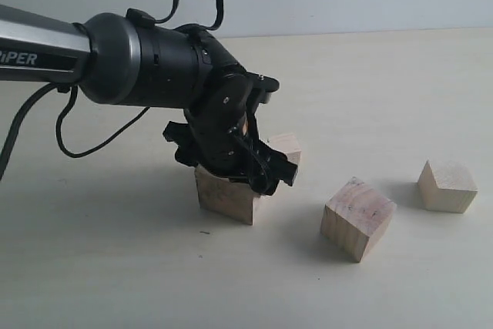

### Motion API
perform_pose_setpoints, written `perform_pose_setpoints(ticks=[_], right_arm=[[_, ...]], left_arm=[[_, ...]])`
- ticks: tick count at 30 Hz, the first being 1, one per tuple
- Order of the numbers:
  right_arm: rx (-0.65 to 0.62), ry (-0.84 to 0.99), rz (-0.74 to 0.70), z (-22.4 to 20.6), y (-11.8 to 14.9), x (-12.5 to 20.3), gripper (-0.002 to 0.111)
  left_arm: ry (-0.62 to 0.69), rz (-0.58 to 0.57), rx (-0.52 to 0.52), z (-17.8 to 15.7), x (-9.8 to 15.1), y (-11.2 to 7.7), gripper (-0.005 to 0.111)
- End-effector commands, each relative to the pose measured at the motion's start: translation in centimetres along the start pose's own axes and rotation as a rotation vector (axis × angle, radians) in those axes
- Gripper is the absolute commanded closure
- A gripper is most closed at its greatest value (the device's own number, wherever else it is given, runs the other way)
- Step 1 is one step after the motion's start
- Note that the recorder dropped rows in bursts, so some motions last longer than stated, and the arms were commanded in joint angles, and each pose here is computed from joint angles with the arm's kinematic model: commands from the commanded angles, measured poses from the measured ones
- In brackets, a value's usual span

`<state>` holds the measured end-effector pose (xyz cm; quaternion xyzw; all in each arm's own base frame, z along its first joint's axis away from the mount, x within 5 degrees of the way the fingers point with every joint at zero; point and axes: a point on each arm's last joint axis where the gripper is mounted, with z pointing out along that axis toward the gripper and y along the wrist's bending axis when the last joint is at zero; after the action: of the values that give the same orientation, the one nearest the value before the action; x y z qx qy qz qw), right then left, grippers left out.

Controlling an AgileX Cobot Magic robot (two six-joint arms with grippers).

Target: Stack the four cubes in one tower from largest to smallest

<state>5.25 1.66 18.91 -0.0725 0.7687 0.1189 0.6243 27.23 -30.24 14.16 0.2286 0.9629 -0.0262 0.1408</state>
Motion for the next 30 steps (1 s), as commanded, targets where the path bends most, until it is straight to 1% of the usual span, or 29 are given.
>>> perform_pose_setpoints(ticks=[1,3,5,7,23,25,27,30], right_arm=[[0.008,-0.016,-0.007,0.0,-0.1,0.0,0.108],[0.008,-0.016,-0.007,0.0,-0.1,0.0,0.108],[0.008,-0.016,-0.007,0.0,-0.1,0.0,0.108],[0.008,-0.016,-0.007,0.0,-0.1,0.0,0.108],[0.008,-0.016,-0.007,0.0,-0.1,0.0,0.108],[0.008,-0.016,-0.007,0.0,-0.1,0.0,0.108],[0.008,-0.016,-0.007,0.0,-0.1,0.0,0.108],[0.008,-0.016,-0.007,0.0,-0.1,0.0,0.108]], left_arm=[[0.067,-0.032,-0.021,-0.5,0.5,0.1,0.105],[0.108,-0.159,-0.006,-0.7,0.9,-0.1,0.105],[0.120,-0.222,0.032,-0.9,1.0,-0.4,0.105],[0.126,-0.302,0.046,-1.0,1.0,-0.6,0.105],[0.148,-0.300,0.039,-1.1,1.3,-0.8,0.105],[0.150,-0.296,0.039,-1.1,1.3,-0.9,0.101],[0.152,-0.293,0.038,-1.1,1.4,-1.0,0.092],[0.162,-0.290,0.032,-1.1,1.5,-1.0,0.073]])
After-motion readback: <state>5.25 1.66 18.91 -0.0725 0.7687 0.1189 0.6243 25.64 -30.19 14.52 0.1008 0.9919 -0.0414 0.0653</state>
